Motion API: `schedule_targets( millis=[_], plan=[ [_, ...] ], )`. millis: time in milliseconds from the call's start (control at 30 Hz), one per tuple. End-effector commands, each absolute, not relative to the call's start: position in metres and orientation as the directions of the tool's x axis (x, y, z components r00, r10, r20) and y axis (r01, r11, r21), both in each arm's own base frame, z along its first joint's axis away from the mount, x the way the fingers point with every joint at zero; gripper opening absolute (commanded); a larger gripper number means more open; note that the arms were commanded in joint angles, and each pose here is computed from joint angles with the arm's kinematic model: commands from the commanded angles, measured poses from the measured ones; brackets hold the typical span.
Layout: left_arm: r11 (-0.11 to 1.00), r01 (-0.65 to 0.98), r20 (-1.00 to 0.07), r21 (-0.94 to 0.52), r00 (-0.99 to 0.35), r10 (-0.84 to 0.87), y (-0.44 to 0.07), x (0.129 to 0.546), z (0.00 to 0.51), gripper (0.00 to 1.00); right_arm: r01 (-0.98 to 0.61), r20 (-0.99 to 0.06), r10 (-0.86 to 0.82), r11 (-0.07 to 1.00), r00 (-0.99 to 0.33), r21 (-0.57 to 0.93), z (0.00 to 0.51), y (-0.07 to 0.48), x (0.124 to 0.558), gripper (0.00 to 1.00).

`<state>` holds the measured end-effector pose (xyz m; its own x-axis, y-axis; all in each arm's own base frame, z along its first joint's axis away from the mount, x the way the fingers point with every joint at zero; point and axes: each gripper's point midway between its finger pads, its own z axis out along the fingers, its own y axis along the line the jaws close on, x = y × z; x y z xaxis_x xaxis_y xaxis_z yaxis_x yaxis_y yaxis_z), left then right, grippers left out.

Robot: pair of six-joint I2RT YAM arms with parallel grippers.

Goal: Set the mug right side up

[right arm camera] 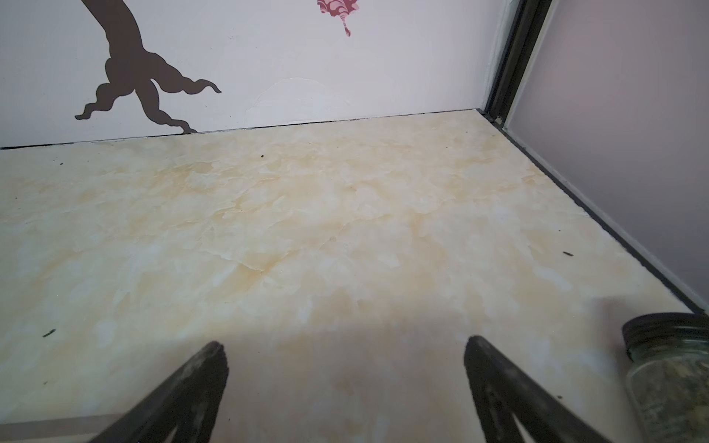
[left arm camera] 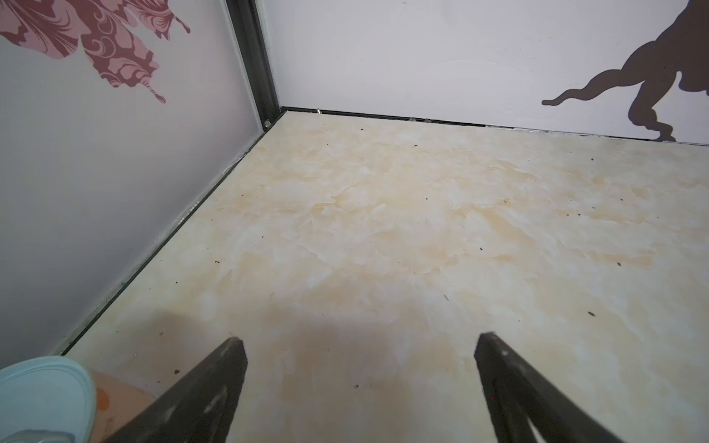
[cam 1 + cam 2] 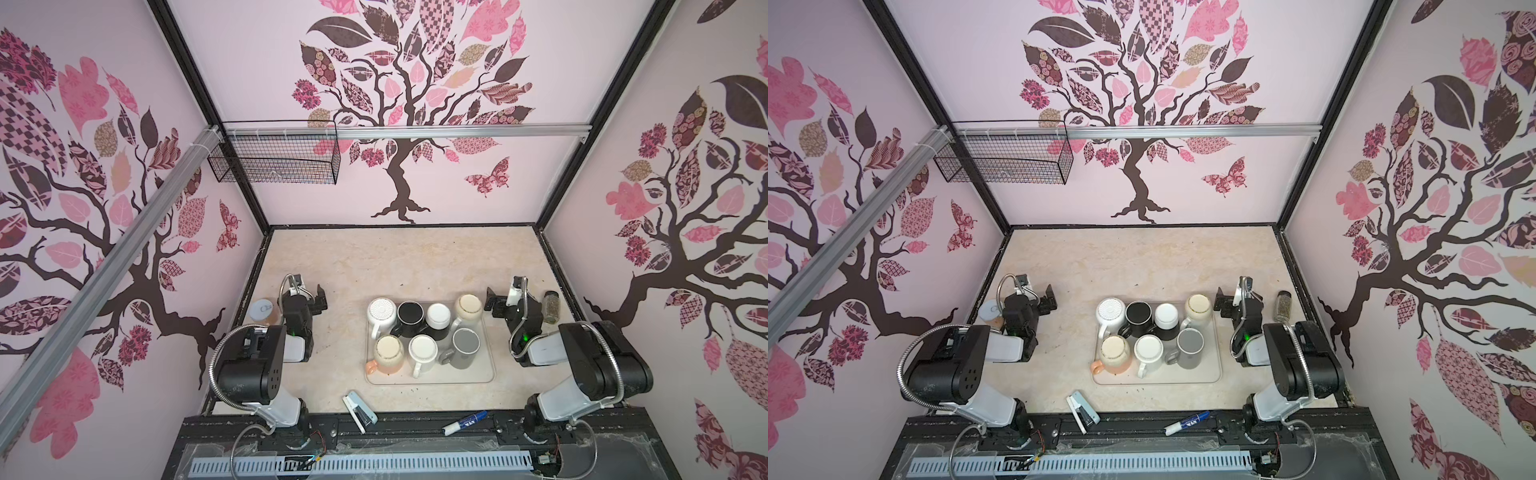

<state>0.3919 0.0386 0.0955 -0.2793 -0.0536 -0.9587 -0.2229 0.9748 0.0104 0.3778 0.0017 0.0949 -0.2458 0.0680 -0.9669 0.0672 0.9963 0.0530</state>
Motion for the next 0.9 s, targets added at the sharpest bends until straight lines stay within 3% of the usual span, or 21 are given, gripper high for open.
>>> schedule_targets(
  millis=[0, 867],
  plan=[
    [0.973, -0.229, -0.969, 0.010, -0.242, -0.047, 0.0392, 0.3979, 0.1072, 0.96, 0.060, -0.978, 0.069, 0.997, -0.197, 0.058, 0.1109, 0.0033, 0.3863, 1.00],
    [0.974, -0.226, -0.967, 0.009, -0.250, -0.049, 0.0391, 0.3997, 0.1061, 0.96, 0.053, -0.974, 0.077, 0.996, -0.215, 0.067, 0.1084, 0.0027, 0.3912, 1.00]
  ],
)
